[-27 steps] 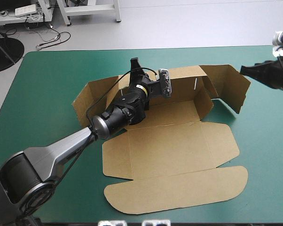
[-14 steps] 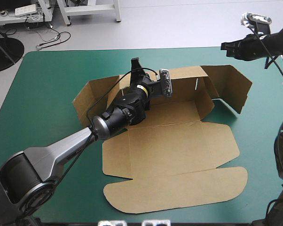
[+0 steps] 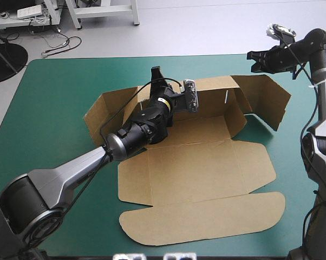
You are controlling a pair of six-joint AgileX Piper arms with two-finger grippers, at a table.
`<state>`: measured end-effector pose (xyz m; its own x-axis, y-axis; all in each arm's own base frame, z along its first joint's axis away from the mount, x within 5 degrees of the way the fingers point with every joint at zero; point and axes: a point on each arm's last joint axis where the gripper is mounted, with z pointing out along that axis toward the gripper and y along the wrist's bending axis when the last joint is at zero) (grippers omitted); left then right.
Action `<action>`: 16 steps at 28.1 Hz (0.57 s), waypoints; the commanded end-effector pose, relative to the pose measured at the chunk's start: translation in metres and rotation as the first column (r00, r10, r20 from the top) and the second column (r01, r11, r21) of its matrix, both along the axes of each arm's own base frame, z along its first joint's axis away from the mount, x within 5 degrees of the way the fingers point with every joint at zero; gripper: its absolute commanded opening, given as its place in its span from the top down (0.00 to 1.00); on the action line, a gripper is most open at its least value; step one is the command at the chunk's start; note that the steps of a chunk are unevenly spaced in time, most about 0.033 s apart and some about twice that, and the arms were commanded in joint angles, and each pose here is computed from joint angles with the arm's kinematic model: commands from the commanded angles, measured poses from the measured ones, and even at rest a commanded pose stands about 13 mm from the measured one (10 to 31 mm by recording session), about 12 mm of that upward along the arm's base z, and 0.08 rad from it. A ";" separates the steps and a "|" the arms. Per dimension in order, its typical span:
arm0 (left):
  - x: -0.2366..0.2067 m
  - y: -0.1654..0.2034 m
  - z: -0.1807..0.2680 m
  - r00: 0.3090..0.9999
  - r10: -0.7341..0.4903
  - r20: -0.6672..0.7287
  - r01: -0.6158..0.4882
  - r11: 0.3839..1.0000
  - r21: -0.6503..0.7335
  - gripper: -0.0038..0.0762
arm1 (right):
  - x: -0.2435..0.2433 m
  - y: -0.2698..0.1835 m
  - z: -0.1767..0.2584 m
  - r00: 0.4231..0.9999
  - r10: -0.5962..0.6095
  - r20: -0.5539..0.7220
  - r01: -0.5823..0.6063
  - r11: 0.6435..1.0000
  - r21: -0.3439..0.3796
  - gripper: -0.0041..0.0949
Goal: Fold the box
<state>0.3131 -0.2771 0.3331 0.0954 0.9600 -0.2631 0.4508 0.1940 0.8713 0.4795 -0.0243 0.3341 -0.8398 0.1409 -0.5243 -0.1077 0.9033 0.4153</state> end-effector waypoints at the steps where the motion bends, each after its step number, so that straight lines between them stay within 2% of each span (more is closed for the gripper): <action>1: -0.008 0.000 0.028 0.996 -0.039 0.081 0.042 0.998 -0.044 0.96 | -0.020 0.005 0.036 0.998 0.006 0.062 -0.007 1.000 0.015 0.98; 12: -0.003 -0.003 0.018 0.996 -0.033 0.084 0.033 0.999 0.003 0.96 | -0.058 0.010 0.019 0.995 0.099 -0.032 -0.100 0.994 -0.039 0.98; 16: -0.003 -0.003 0.017 0.996 -0.034 0.083 0.034 0.999 0.006 0.96 | -0.076 0.016 0.012 0.986 0.161 -0.050 -0.161 0.987 -0.006 0.98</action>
<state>0.3178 -0.2817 0.3238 0.1129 0.9740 -0.1965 0.4289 0.1306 0.8939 0.4251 -0.0165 0.3127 -0.9136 0.0291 -0.4055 -0.1494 0.9036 0.4014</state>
